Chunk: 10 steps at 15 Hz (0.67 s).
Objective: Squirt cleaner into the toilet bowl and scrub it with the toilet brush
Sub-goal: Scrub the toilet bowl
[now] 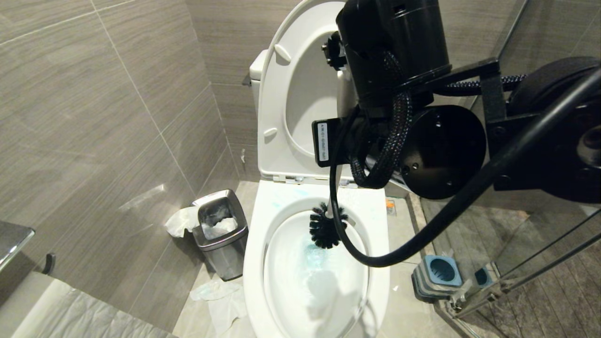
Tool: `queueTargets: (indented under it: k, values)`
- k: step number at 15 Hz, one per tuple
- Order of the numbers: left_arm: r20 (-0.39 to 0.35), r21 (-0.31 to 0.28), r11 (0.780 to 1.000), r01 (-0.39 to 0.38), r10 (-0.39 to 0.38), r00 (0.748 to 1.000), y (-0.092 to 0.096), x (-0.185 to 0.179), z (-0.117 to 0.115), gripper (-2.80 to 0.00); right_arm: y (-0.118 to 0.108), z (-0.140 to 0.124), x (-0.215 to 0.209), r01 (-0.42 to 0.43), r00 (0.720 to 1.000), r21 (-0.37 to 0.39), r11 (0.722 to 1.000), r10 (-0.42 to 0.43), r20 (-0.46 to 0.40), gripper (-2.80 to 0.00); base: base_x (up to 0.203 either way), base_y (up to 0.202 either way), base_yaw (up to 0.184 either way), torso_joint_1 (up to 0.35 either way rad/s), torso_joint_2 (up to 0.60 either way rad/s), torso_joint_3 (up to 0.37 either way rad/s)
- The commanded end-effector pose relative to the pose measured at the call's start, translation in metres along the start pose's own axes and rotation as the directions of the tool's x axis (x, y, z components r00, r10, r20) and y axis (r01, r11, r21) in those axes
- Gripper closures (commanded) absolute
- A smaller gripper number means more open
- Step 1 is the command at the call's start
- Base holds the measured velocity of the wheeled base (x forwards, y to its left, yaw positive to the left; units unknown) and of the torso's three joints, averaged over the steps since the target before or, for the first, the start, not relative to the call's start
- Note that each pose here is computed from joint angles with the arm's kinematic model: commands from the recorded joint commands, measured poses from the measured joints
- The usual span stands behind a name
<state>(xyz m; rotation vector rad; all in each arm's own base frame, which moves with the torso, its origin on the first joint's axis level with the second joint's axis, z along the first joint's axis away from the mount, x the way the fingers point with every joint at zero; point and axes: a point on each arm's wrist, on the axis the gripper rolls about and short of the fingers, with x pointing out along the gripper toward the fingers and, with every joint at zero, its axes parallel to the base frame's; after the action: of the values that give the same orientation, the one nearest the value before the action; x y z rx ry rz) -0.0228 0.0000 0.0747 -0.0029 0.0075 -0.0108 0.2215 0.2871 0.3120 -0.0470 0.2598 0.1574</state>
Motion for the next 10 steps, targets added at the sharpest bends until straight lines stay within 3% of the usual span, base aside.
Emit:
queueTargets:
  k: [1,10]
  values:
    - [-0.003,0.000,1.000,0.000,0.000,1.000,0.0000,0.0002,-0.0004,0.00,-0.0004,-0.0007,0.0005,0.006,1.000,-0.001,1.000,-0.006,-0.002,0.00,0.000,0.000,0.000,0.000,0.00,0.000]
    - [-0.003,0.000,1.000,0.000,0.000,1.000,0.0000,0.0002,-0.0004,0.00,0.0002,-0.0030,0.0016,0.007,1.000,0.004,1.000,-0.007,-0.007,0.00,0.000,0.000,0.000,0.000,0.00,0.000]
